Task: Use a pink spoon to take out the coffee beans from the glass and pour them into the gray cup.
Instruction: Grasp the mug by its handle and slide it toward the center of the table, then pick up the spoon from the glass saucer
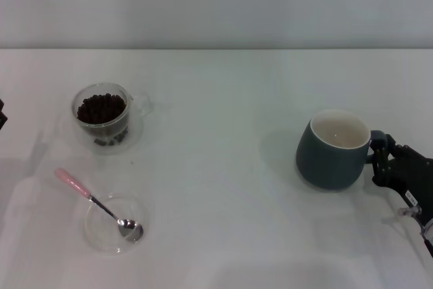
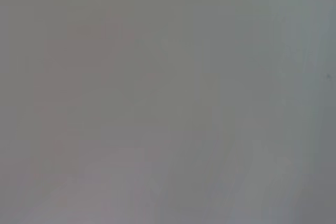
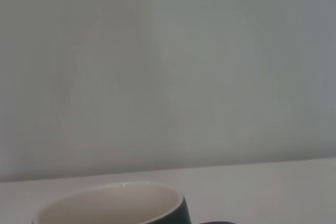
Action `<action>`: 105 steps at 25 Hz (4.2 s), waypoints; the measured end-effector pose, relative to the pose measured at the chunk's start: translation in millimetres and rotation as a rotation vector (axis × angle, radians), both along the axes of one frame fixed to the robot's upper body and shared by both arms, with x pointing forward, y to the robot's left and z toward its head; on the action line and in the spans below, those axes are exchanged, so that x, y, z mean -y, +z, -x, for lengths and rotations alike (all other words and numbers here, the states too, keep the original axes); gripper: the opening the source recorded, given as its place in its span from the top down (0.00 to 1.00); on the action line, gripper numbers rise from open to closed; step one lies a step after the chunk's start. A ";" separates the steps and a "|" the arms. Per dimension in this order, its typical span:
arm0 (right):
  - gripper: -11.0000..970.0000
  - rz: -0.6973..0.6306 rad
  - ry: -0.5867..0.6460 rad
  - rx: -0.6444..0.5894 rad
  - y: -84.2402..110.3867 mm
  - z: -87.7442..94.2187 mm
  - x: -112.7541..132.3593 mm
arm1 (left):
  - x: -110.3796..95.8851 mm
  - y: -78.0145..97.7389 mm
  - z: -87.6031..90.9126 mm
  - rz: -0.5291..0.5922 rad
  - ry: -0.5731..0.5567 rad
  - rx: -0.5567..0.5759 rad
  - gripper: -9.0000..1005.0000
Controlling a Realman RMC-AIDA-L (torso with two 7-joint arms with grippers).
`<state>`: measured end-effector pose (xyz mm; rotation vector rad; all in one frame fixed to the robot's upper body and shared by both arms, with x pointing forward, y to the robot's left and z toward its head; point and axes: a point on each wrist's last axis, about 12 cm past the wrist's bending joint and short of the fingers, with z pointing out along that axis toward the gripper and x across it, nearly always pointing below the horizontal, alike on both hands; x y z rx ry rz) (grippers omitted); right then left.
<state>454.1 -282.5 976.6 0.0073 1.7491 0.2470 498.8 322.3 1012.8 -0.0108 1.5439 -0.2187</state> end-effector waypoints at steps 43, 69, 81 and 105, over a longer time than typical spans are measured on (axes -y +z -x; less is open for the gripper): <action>0.85 0.105 0.396 -0.020 1.0 -12.8 -58.4 | -1.4 -3.1 2.5 0.248 -0.008 -0.056 0.11; 0.39 0.130 0.453 0.002 0.9 -5.7 -40.9 | -3.7 -3.3 3.6 0.246 0.001 -0.055 0.11; 0.11 0.092 0.429 -0.014 -2.5 7.5 -25.6 | -2.9 -3.2 1.4 0.249 0.006 -0.058 0.11; 0.10 0.073 -0.143 0.185 28.1 0.2 86.7 | -11.9 -13.9 11.3 0.527 0.076 -0.142 0.11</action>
